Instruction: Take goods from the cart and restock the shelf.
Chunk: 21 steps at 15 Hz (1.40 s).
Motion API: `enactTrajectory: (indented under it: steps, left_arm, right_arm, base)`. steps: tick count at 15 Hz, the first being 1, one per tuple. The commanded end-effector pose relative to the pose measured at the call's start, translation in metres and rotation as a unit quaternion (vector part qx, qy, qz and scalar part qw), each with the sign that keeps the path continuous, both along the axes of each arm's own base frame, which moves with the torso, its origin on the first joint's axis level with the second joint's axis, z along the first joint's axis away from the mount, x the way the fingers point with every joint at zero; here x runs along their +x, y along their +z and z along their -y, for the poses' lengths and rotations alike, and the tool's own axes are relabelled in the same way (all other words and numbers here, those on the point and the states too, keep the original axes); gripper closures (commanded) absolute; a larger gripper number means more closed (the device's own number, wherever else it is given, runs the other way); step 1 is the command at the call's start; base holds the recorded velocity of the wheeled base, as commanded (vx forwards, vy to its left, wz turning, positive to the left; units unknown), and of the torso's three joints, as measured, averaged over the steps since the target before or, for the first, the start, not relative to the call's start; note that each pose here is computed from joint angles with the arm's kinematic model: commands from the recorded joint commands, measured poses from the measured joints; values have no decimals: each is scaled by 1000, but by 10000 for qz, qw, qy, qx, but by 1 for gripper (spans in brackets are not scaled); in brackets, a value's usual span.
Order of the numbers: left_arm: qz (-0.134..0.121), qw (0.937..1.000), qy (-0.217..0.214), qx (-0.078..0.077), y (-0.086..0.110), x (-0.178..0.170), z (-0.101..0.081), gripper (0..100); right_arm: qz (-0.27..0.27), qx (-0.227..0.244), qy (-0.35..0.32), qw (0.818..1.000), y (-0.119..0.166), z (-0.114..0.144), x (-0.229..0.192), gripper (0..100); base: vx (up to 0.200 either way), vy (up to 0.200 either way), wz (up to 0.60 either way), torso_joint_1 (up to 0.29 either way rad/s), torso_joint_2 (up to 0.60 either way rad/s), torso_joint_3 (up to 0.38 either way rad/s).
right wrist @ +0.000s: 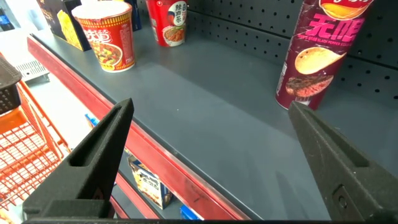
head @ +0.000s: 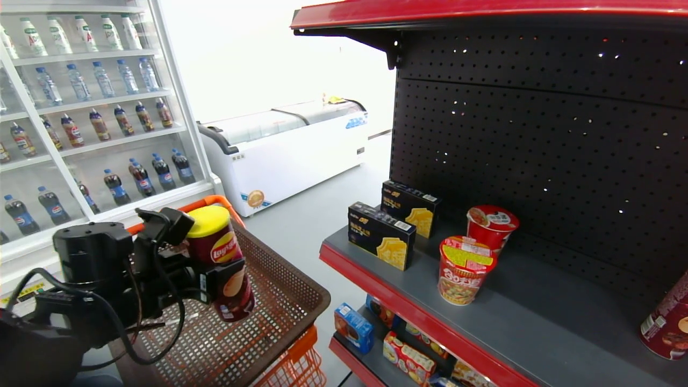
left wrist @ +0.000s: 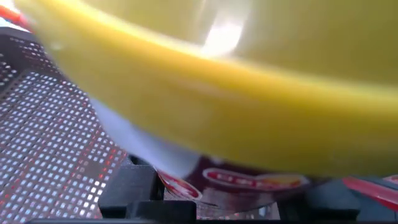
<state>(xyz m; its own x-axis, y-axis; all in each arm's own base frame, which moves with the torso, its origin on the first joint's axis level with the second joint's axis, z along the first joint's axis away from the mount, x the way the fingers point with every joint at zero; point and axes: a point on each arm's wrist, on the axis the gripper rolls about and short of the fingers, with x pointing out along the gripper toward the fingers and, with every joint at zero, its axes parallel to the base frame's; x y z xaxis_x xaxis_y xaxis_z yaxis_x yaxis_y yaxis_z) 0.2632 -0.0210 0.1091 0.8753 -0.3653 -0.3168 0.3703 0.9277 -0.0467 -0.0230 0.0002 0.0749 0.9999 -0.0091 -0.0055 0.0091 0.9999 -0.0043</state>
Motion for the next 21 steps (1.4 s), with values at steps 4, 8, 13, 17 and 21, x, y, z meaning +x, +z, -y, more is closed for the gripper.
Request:
enactTrajectory:
  steps: [4,8,13,17,21]
  left_arm:
    - [562,9978,342,-27,61,-87,-5,100]
    - [658,9970,300,-269,63,-134,-7,100]
    - [839,9935,761,73,57,-153,-9,100]
    - [808,9947,633,97,47,-164,-6,100]
    - [1027,9926,644,-40,31,-192,-9,100]
  right_arm:
    - [-3,-2,0,10000,0,0,0,0]
    - [-11,-2,0,10000,0,0,0,0]
    - [-11,-2,0,10000,0,0,0,0]
    - [-11,6,0,10000,0,0,0,0]
    - [-3,-2,0,10000,0,0,0,0]
  base:
    - [0,0,0,0,0,0]
    - [0,0,0,0,0,0]
    - [0,0,0,0,0,0]
    - [0,0,0,0,0,0]
    - [0,0,0,0,0,0]
